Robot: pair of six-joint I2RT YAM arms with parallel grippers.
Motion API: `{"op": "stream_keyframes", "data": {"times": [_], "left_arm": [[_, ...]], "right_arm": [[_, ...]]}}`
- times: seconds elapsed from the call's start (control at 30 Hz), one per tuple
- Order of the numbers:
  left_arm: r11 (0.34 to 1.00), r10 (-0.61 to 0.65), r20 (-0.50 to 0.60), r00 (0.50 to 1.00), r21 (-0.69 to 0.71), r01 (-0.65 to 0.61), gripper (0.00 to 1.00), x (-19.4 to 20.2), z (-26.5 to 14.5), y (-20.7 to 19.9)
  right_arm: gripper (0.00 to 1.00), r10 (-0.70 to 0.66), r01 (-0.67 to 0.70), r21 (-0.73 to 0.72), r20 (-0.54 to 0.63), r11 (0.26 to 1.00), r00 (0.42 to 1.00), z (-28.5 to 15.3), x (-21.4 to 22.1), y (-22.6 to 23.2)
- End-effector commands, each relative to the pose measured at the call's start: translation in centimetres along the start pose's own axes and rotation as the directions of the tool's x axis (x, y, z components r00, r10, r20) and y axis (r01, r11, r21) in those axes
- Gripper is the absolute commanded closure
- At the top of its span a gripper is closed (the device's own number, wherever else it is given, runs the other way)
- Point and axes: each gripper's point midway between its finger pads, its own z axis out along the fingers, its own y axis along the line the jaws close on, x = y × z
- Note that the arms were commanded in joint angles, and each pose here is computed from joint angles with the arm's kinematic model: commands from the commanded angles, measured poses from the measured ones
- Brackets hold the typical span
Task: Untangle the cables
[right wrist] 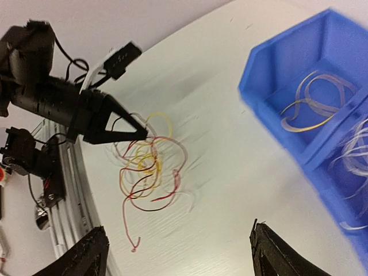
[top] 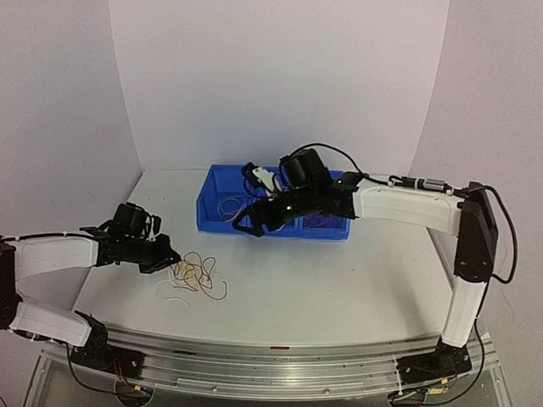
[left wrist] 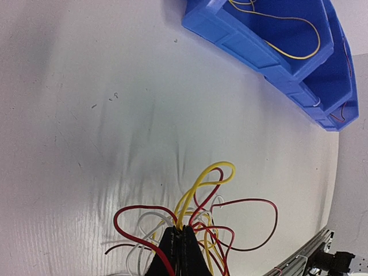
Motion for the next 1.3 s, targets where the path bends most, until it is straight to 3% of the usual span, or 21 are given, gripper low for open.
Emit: {"op": "stream_keyframes", "data": {"times": [0.0, 0.3, 0.57, 0.73, 0.83, 0.87, 1.0, 1.07, 1.17, 1.27], "left_arm": [[0.99, 0.027, 0.02, 0.999, 0.137, -0.029, 1.0, -0.3, -0.8, -2.9], [0.985, 0.028, 0.029, 0.999, 0.167, -0.033, 1.0, 0.1, -1.0, -3.4], [0.983, 0.025, 0.036, 0.999, 0.18, -0.031, 1.0, 0.0, -0.8, -3.5], [0.983, 0.019, 0.049, 0.999, 0.181, -0.028, 1.0, -0.3, -0.8, -3.7], [0.985, 0.009, 0.069, 0.998, 0.173, -0.021, 1.0, -0.8, -0.9, -3.6], [0.987, 0.0, 0.073, 0.997, 0.162, -0.012, 1.0, -0.9, -0.9, -3.5], [0.998, -0.044, 0.1, 0.994, 0.048, 0.039, 1.0, -1.5, -1.1, -1.6], [0.998, -0.065, 0.109, 0.992, -0.014, 0.067, 1.0, -1.5, -1.5, -0.5], [0.984, -0.111, 0.145, 0.983, -0.123, 0.129, 1.0, -1.7, -2.3, 1.5], [0.953, -0.155, 0.18, 0.971, -0.232, 0.195, 1.0, -1.9, -3.3, 3.4]], "right_arm": [[0.19, 0.343, -0.353, -0.057, -0.138, 0.934, 0.929, 4.6, 4.3, 2.2], [0.24, 0.513, -0.519, 0.022, -0.195, 0.854, 0.836, 9.8, 7.0, 1.6], [0.33, 0.526, -0.549, -0.022, -0.255, 0.836, 0.811, 11.9, 7.9, 3.9], [0.54, 0.555, -0.59, -0.031, -0.303, 0.807, 0.775, 12.2, 9.1, 4.7], [0.98, 0.562, -0.614, -0.06, -0.34, 0.787, 0.754, 11.9, 9.4, 5.5], [1.0, 0.555, -0.602, -0.052, -0.332, 0.797, 0.763, 11.6, 9.6, 5.3], [1.0, 0.496, -0.483, 0.116, -0.167, 0.868, 0.852, 6.7, 8.8, 1.0], [1.0, 0.486, -0.451, 0.256, -0.089, 0.855, 0.87, 2.6, 9.1, -3.0], [1.0, 0.507, -0.456, 0.492, 0.034, 0.742, 0.861, -5.7, 10.5, -10.7], [1.0, 0.514, -0.397, 0.727, 0.071, 0.56, 0.855, -14.8, 15.2, -16.5]]}}
